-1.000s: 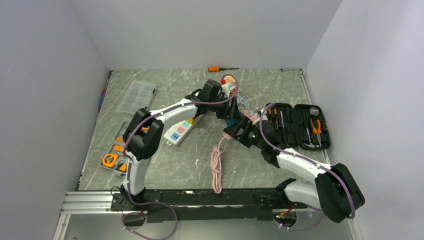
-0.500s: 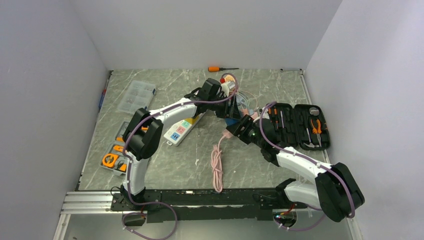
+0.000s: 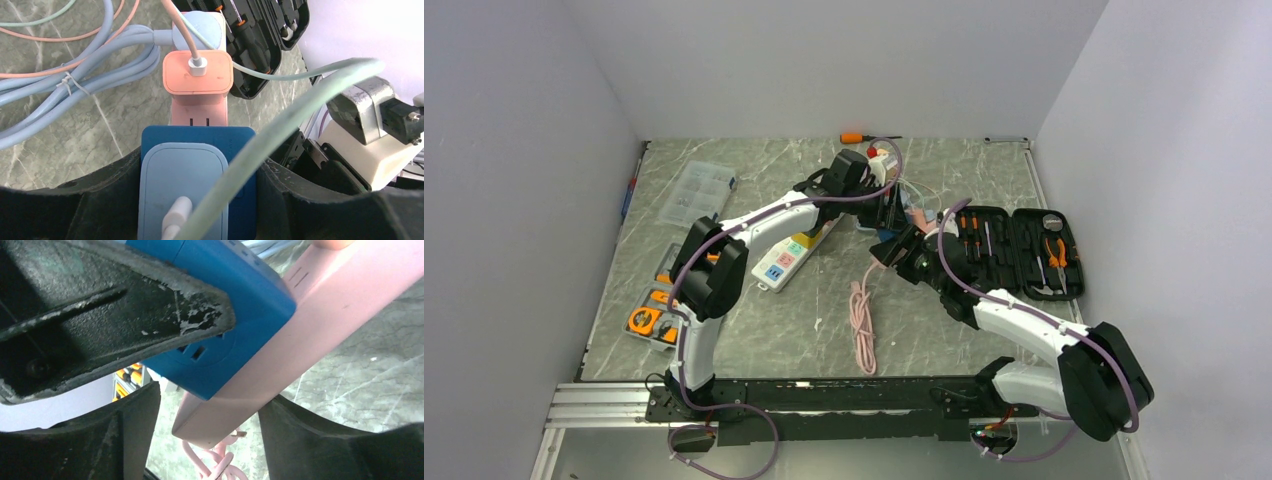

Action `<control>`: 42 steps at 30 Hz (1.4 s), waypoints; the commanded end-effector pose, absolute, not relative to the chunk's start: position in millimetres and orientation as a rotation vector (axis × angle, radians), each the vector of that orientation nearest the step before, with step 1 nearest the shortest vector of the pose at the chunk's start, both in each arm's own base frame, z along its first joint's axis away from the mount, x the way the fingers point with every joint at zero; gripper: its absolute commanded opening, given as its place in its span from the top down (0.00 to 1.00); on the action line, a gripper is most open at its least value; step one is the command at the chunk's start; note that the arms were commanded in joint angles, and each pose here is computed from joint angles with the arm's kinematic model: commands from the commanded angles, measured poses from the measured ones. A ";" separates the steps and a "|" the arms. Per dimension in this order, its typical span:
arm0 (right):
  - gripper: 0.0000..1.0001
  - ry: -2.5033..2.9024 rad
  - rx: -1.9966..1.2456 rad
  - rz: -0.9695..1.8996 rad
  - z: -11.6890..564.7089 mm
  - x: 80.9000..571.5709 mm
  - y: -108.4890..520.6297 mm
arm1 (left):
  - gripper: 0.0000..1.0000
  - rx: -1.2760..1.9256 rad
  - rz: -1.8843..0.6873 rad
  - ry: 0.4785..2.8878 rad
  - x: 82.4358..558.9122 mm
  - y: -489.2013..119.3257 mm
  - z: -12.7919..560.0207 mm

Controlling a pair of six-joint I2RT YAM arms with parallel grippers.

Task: Pull the plug off the socket
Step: Remove the plug from the socket.

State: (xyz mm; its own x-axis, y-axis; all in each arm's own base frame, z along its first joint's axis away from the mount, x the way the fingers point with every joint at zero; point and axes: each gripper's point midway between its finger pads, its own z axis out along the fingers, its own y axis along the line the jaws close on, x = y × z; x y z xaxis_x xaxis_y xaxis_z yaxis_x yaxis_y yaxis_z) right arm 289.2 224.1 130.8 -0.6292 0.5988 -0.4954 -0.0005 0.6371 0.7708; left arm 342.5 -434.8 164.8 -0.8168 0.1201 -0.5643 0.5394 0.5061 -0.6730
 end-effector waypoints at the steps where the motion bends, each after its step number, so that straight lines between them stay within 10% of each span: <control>1: 0.33 2.004 0.517 0.958 148.4 304.1 221.5 | 0.76 0.580 -1.364 2.043 346.7 -451.8 247.0; 21: 1.00 2.056 0.644 0.867 121.6 288.3 182.2 | 0.89 0.557 -1.379 2.061 329.2 -410.0 258.7; 42: 1.00 2.120 0.730 0.679 76.7 274.3 155.4 | 0.94 0.757 -1.525 1.844 305.3 -410.3 300.0</control>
State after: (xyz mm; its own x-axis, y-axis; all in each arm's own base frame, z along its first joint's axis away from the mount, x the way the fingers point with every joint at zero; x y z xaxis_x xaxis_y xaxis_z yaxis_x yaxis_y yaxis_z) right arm 276.4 203.2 123.0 -0.6009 0.6719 -0.4330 0.1015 0.6015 0.7924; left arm 334.1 -419.7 184.7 -0.7807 0.0712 -0.6209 0.5831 0.4404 -0.6827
